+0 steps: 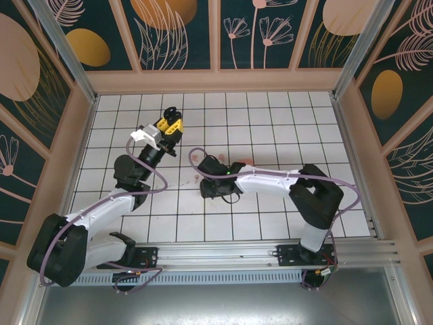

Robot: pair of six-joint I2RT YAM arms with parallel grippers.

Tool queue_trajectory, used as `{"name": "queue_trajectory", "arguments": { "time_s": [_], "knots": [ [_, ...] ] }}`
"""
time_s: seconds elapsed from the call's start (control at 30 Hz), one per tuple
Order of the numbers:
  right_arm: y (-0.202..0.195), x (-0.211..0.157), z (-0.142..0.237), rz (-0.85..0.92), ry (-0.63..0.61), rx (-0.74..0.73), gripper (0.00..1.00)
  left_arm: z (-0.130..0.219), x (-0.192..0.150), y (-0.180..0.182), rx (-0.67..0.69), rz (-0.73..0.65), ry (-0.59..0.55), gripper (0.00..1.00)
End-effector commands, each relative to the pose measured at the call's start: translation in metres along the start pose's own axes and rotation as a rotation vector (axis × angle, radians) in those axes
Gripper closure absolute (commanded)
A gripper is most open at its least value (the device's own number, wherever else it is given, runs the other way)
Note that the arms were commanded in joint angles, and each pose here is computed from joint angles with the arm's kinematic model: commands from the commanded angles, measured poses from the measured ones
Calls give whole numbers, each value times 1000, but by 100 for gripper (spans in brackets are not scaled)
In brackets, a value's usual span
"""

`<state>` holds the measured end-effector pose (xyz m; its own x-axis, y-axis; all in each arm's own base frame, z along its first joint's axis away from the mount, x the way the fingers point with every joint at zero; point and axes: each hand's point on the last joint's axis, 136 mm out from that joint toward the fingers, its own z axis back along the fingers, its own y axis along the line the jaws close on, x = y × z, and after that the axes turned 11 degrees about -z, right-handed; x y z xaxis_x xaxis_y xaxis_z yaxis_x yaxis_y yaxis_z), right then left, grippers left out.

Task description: Insert the wireless bluetooth earbuds into the charging case

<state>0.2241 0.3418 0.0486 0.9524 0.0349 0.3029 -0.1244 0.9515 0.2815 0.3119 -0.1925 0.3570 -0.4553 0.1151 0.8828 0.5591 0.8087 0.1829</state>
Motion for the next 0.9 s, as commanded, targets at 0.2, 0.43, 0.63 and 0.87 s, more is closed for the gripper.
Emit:
{"name": "queue_trajectory", "arguments": {
  "time_s": [0.2,0.43,0.63,0.87],
  "knots": [
    [-13,1,-14,-6,12,-154,57,5,18,6,20,-5,-64,100],
    [-4,-3,-24,15,32,-149,60,8,18,8,29,-9,-66,100],
    [-10,-8,-31,16,43,-179,63,9,18,9,30,-11,-67,100],
    [-13,-10,-34,12,47,-188,66,10,16,8,27,-11,-64,100]
  ]
}}
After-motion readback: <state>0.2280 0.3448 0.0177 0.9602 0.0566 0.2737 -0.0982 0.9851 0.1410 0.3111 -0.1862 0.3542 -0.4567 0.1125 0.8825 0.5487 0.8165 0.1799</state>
